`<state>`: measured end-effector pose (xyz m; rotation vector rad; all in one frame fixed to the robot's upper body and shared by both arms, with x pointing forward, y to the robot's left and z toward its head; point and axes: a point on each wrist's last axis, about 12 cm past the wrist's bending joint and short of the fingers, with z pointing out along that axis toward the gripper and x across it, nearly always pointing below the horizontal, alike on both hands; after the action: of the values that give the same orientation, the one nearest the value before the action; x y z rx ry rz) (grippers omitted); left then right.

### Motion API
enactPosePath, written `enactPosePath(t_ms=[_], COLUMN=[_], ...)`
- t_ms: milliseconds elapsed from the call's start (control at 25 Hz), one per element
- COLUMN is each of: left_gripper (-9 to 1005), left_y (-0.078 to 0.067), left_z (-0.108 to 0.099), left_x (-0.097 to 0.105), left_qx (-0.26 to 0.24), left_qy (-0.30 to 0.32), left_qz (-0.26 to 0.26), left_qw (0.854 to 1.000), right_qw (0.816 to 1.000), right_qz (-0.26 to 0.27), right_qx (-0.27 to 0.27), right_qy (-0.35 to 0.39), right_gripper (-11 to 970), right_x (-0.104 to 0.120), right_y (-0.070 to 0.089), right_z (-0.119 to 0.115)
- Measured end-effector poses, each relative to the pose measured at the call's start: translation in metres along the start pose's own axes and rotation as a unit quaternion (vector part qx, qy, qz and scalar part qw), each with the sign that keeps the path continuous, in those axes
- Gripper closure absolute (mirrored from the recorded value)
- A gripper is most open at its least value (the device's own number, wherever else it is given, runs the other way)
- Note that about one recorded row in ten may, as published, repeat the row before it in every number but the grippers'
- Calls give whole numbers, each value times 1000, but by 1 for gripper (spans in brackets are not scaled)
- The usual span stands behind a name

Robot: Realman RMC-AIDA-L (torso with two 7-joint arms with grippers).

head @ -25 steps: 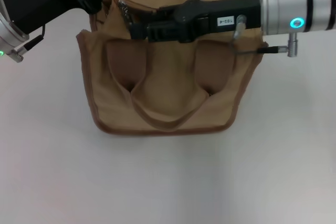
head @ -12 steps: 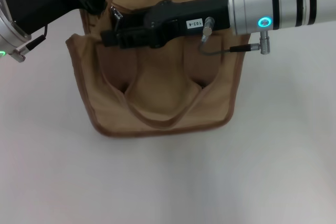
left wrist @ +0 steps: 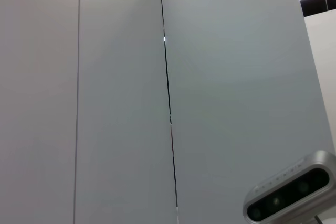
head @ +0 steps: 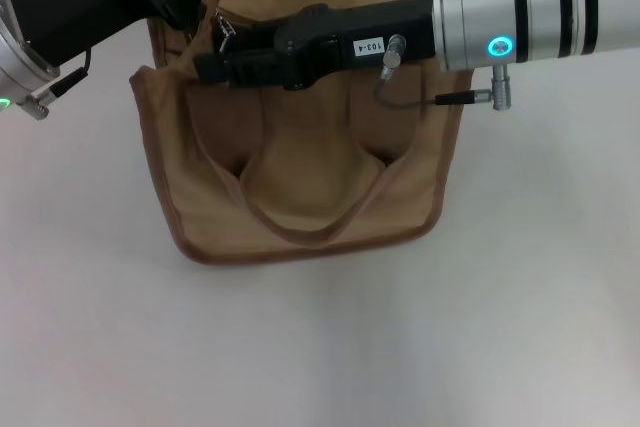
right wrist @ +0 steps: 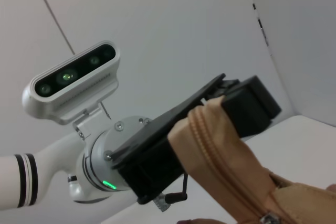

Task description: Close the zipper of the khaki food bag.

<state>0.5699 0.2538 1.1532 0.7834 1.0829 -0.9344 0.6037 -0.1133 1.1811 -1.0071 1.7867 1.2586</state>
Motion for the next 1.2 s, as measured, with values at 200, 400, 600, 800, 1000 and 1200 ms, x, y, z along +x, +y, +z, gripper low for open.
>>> enactPosePath(t_ms=[200, 400, 600, 800, 1000, 1200], left_gripper=[966, 966, 965, 964, 964, 963], left_y=[-1, -1, -1, -2, -2, -2], left_z=[0, 0, 0, 0, -3, -3], left_x=[-1, -1, -1, -1, -1, -1], left_qx=[4, 5, 6, 6, 3, 2], left_qy=[-2, -4, -4, -5, -6, -7], left_qz=[0, 0, 0, 0, -1, -1], left_qw=[1000, 1000, 1000, 1000, 1000, 1000], right_qw=[1000, 1000, 999, 999, 999, 998], right_qz=[17, 19, 19, 25, 35, 45], right_qx=[3, 13, 22, 22, 24, 36], right_qy=[-10, -18, -16, -25, -29, -34], right_gripper=[455, 621, 819, 856, 857, 859], right_x=[3, 3, 4, 6, 8, 8], right_y=[-3, -6, -8, -7, -7, -8], right_z=[0, -1, 1, -3, -12, -23])
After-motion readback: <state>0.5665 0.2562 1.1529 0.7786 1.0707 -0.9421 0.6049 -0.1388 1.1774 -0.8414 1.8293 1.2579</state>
